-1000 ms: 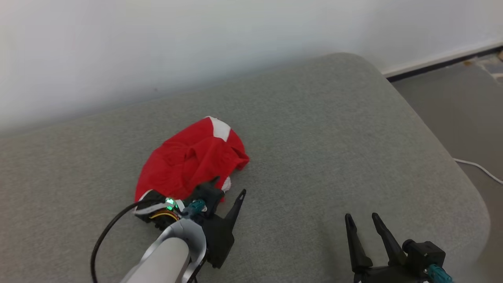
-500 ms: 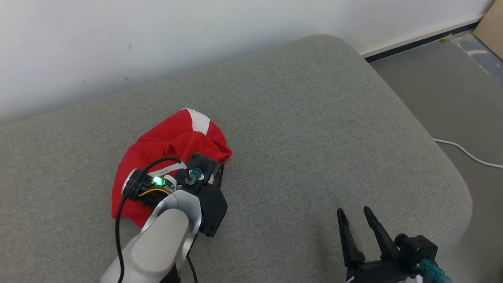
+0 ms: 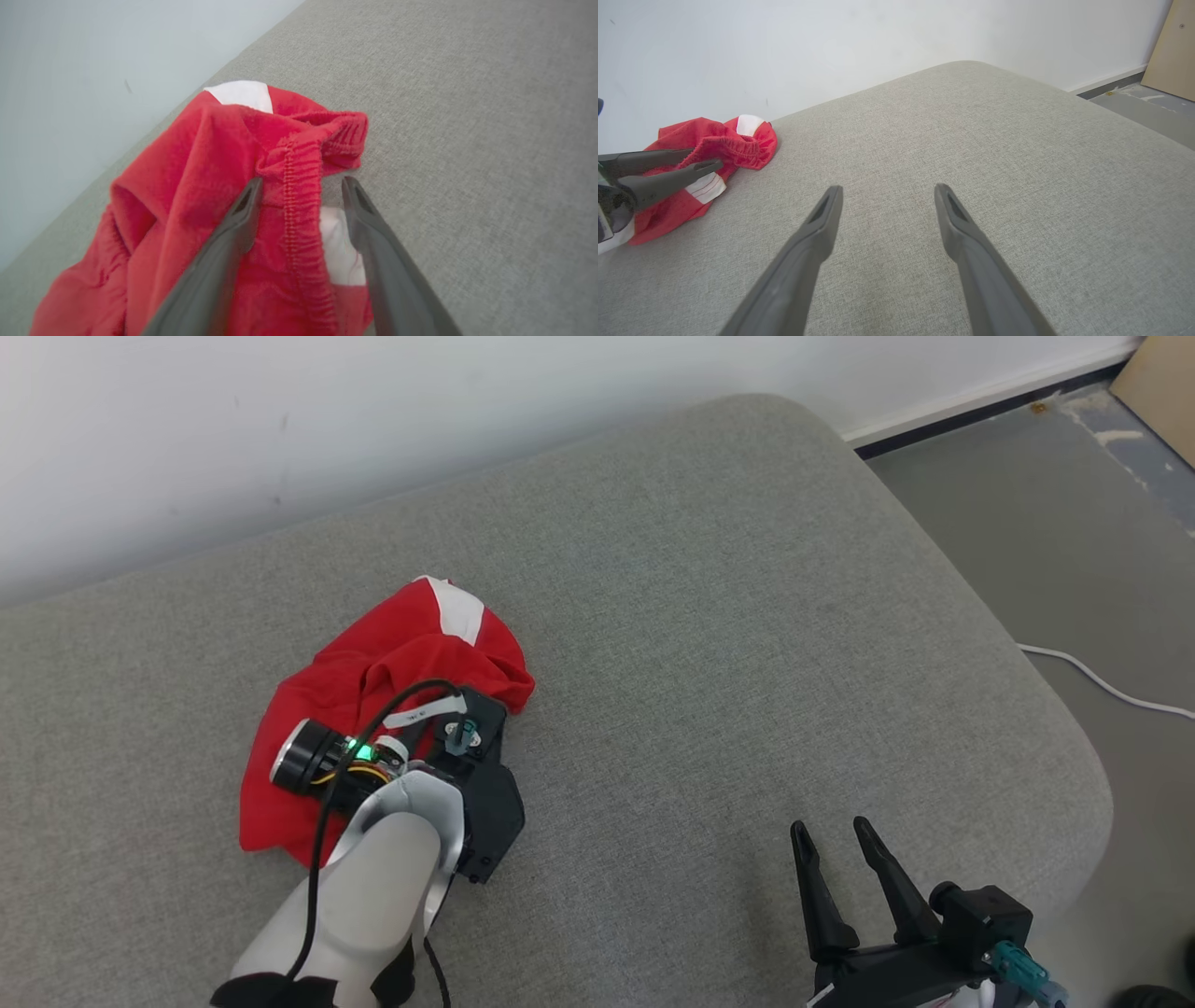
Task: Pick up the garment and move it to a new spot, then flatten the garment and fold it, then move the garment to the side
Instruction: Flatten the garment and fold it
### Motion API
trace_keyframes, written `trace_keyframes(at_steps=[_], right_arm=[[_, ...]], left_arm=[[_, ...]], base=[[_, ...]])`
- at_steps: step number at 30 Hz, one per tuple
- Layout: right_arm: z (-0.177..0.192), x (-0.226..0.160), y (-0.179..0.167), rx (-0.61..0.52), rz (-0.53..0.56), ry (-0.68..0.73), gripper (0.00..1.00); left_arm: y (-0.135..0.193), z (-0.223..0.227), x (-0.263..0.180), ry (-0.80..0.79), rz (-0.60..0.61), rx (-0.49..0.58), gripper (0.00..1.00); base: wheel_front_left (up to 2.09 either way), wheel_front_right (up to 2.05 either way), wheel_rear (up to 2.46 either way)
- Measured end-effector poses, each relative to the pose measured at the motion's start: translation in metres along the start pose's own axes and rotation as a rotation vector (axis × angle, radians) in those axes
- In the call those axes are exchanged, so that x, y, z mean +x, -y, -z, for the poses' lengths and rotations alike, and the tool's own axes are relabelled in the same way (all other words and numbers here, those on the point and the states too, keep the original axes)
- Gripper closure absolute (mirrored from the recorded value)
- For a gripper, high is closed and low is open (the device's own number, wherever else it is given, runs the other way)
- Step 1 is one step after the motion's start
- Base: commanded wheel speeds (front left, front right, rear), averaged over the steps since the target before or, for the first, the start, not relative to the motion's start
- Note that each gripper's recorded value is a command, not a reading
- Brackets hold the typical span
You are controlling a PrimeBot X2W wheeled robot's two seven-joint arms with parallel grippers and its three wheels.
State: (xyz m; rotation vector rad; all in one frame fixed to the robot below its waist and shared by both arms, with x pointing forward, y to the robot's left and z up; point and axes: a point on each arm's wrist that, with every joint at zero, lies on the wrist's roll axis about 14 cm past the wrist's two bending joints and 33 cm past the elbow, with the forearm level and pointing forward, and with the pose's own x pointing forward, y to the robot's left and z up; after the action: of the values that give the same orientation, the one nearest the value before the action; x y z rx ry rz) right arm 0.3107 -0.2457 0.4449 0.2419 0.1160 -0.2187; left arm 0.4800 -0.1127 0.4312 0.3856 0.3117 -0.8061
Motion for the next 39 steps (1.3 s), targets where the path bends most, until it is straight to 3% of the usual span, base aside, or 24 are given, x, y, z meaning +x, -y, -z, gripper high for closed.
trace_keyframes(at_steps=[4, 10, 14, 19, 24, 26, 30, 35, 39], right_arm=[[0.003, 0.002, 0.001, 0.003, 0.006, -0.011, 0.0], [0.003, 0.007, -0.001, 0.005, -0.005, -0.008, 0.0], [0.003, 0.01, -0.01, 0.008, -0.032, -0.006, 0.0], [0.0, 0.009, -0.017, 0.015, -0.057, 0.006, 0.0], [-0.004, 0.01, -0.023, 0.017, -0.08, 0.021, 0.0], [-0.003, 0.01, -0.025, 0.018, -0.085, 0.02, 0.0], [-0.004, 0.017, -0.04, 0.013, -0.132, 0.019, 0.0], [0.002, 0.023, -0.06, 0.011, -0.192, -0.003, 0.0], [0.004, 0.029, -0.076, 0.007, -0.239, -0.015, 0.0]], left_arm=[[-0.008, 0.007, 0.004, -0.012, -0.022, -0.041, 1.0], [-0.023, -0.022, 0.003, 0.112, -0.036, -0.171, 1.0], [-0.035, -0.097, -0.009, 0.36, -0.006, -0.272, 1.0], [-0.033, -0.196, -0.052, 0.687, 0.099, -0.498, 1.0], [-0.033, -0.244, -0.098, 0.864, 0.17, -0.689, 1.0], [-0.032, -0.241, -0.102, 0.865, 0.171, -0.716, 1.0], [-0.034, -0.154, -0.094, 0.674, 0.039, -0.761, 1.0], [-0.049, -0.014, -0.108, 0.399, -0.174, -0.793, 1.0], [-0.056, 0.052, -0.138, 0.295, -0.299, -0.845, 1.0]], base=[[0.0, 0.0, 0.0], [0.0, 0.0, 0.0], [0.0, 0.0, 0.0], [0.0, 0.0, 0.0], [0.0, 0.0, 0.0], [0.0, 0.0, 0.0], [0.0, 0.0, 0.0], [0.0, 0.0, 0.0], [0.0, 0.0, 0.0]])
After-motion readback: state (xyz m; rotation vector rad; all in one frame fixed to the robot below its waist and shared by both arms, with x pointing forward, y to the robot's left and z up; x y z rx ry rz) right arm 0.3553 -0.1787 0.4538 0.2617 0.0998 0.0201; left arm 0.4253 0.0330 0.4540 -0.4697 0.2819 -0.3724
